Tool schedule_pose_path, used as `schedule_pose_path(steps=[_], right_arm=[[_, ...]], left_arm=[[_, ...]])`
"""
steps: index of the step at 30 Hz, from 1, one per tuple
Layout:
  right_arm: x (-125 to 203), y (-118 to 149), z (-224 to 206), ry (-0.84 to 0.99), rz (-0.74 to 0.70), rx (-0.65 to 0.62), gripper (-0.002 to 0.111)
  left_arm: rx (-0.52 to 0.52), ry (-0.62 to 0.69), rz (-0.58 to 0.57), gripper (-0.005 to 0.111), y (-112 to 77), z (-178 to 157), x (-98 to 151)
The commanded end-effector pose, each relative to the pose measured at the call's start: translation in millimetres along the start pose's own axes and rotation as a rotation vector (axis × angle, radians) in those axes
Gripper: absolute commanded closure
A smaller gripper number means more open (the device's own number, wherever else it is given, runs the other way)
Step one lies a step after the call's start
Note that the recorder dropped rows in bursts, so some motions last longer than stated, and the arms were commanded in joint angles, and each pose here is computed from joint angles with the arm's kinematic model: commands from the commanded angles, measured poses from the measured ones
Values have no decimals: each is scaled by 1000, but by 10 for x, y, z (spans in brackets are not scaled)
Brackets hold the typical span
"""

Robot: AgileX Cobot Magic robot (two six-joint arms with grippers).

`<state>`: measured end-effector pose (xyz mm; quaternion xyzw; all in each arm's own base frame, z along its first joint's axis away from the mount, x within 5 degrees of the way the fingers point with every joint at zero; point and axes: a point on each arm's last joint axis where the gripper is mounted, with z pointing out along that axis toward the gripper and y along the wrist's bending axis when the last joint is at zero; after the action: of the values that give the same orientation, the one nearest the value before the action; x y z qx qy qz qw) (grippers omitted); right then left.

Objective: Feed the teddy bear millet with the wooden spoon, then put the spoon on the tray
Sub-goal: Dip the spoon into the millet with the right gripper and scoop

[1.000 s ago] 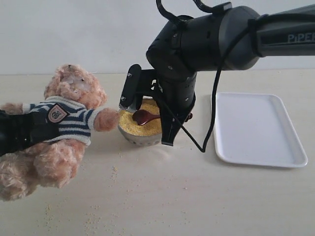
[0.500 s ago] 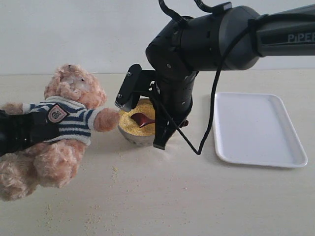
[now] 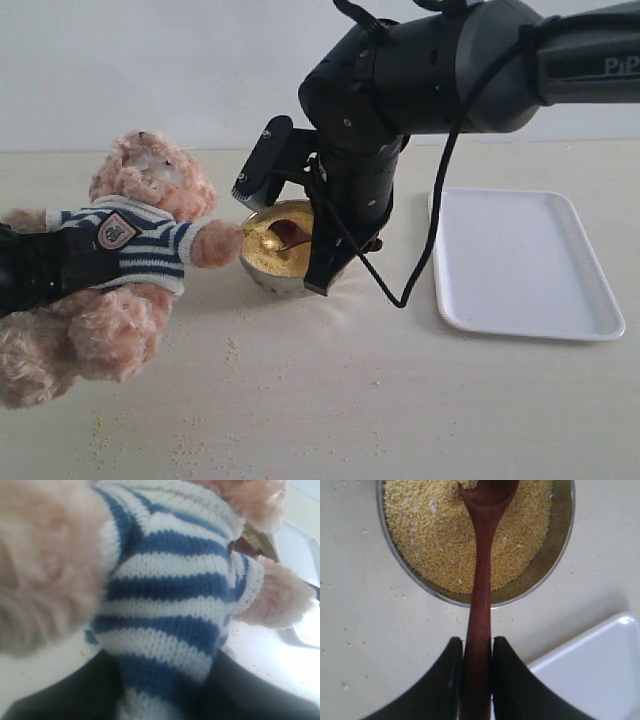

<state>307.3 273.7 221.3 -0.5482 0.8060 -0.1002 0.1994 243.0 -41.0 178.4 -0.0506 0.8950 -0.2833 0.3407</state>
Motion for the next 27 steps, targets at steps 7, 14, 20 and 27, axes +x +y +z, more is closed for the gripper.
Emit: schedule_pose_path(steps=[7, 14, 20, 27], right_arm=[[27, -37, -149, 3, 25, 7, 108], [74, -71, -183, 46, 11, 37, 108], [126, -110, -200, 110, -20, 91, 108], [121, -131, -258, 82, 26, 97, 108]], left_arm=[[14, -20, -11, 102, -19, -21, -35], [14, -20, -11, 102, -19, -21, -35], [14, -20, -11, 102, -19, -21, -35], [14, -20, -11, 102, -19, -21, -35]])
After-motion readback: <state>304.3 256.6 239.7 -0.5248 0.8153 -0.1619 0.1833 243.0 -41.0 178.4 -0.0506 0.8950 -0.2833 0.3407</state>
